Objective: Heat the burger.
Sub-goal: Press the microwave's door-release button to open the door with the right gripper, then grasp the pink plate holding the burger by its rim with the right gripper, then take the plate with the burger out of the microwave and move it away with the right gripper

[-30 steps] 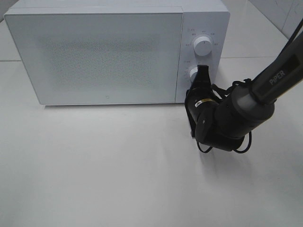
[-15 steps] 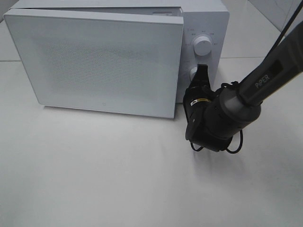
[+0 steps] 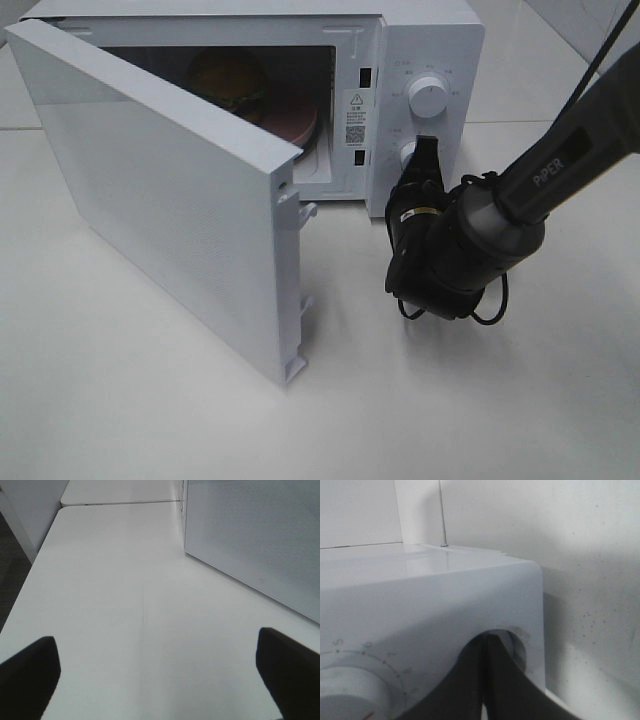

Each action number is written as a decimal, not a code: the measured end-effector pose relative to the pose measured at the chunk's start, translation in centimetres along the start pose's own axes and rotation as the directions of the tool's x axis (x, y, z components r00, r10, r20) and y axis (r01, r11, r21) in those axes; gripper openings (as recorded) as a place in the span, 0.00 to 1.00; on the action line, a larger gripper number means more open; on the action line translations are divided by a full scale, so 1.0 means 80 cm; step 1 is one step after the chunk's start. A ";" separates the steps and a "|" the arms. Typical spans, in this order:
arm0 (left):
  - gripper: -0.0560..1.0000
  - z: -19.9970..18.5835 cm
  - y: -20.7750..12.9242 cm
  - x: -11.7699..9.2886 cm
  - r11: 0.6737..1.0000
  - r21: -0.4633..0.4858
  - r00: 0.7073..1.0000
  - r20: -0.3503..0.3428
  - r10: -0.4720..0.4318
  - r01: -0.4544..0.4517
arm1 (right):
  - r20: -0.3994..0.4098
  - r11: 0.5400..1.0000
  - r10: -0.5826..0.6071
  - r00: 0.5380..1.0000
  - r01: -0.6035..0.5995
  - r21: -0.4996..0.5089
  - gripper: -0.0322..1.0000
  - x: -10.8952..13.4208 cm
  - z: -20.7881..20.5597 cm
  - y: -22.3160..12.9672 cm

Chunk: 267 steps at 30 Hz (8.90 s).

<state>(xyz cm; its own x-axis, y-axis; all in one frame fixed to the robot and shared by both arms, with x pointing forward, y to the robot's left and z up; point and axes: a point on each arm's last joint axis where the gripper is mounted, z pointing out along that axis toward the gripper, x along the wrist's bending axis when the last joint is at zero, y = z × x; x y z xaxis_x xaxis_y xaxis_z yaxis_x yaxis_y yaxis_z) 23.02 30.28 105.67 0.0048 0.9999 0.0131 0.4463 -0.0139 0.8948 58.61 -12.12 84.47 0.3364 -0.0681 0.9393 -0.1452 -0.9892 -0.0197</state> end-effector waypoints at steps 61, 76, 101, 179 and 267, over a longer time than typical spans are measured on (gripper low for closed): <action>0.99 0.000 0.000 0.000 1.000 0.000 1.000 0.000 0.000 0.000 | -0.601 -0.574 -0.793 -0.097 0.450 0.685 0.07 0.118 -0.161 0.073; 0.99 0.000 0.000 0.000 1.000 0.000 1.000 0.000 0.000 0.000 | -0.904 -0.981 0.048 -0.425 0.150 -0.123 0.08 0.151 -0.161 0.067; 0.99 0.000 0.000 0.000 1.000 0.000 1.000 0.000 0.000 0.000 | -0.756 -0.944 0.240 -0.609 0.035 -0.327 0.74 0.163 -0.154 0.045; 0.99 0.000 0.000 0.000 1.000 0.000 1.000 0.000 0.000 0.000 | -0.549 -0.885 0.258 -0.795 0.033 -0.464 0.85 0.136 -0.016 -0.136; 0.99 0.000 0.000 0.000 1.000 0.000 1.000 0.000 0.000 0.000 | -0.518 -0.820 0.415 -0.748 -0.062 -0.569 0.11 0.107 -0.001 -0.149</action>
<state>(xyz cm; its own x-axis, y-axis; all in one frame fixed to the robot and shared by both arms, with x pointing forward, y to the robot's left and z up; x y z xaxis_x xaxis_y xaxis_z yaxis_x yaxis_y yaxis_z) 23.02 30.28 105.67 0.0048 0.9999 0.0131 0.4463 -0.0139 0.8948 63.15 -0.90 92.80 -0.7939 -0.2928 -0.5329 -0.4307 0.8895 0.1529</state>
